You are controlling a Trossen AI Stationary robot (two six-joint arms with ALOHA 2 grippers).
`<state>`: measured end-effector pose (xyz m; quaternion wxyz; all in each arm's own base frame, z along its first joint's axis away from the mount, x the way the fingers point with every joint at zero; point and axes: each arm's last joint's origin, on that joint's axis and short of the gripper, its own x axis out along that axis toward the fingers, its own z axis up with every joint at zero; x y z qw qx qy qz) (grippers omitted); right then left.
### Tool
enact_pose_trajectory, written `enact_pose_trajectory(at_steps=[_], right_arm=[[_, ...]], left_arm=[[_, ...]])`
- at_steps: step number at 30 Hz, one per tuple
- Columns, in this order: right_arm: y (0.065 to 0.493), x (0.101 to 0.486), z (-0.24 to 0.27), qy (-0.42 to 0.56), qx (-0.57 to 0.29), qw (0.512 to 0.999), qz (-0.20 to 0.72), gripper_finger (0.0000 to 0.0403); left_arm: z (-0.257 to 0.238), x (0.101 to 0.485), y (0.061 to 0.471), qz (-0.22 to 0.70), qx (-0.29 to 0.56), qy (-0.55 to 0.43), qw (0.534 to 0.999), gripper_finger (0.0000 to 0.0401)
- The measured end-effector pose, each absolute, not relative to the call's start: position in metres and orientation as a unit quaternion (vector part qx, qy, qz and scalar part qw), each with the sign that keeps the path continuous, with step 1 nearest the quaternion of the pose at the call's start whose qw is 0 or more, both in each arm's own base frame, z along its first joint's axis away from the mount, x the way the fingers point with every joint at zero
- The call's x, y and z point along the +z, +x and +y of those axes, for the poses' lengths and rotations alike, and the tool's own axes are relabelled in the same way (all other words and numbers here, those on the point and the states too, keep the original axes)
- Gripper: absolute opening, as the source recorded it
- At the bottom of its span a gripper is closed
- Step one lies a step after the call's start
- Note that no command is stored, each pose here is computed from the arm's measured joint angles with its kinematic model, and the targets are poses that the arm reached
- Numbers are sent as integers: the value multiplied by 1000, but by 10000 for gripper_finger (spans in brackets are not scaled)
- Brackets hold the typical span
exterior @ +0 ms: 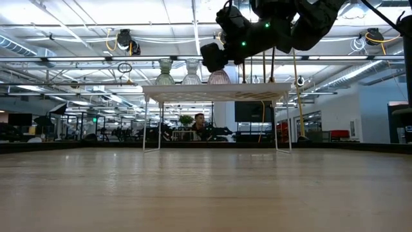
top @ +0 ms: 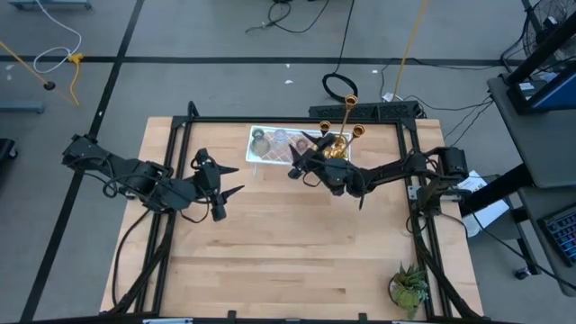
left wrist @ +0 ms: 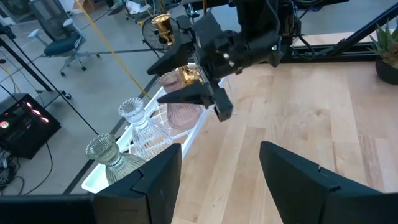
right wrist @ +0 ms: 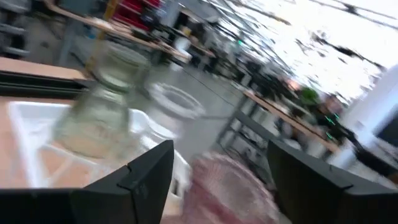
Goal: Pick & Place candle stick holders
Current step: Return to Home Position
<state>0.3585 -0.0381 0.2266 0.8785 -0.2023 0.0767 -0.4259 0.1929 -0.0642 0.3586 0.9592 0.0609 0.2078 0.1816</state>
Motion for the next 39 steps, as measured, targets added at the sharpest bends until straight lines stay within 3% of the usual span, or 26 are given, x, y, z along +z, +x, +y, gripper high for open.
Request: enact_pose_trajectory(at_steps=[10, 17, 24, 29, 36, 39], right_arm=[[362, 233, -18, -254, -360, 896, 50, 226], [357, 233, -8, -266, -443, 851, 95, 202], [356, 233, 20, -287, -416, 857, 98, 173], [349, 220, 40, -258, -403, 872, 102, 125], [349, 195, 21, -174, -340, 917, 115, 14], [349, 192, 7, -145, -344, 920, 120, 10]], left_arm=[[-64, 359, 193, 208, 182, 61, 959, 225], [-64, 359, 193, 208, 182, 60, 959, 225], [-64, 359, 193, 208, 181, 60, 959, 225], [-66, 357, 195, 216, 163, 57, 961, 225], [-70, 352, 201, 228, 146, 57, 961, 225], [-71, 349, 205, 233, 147, 61, 959, 225]])
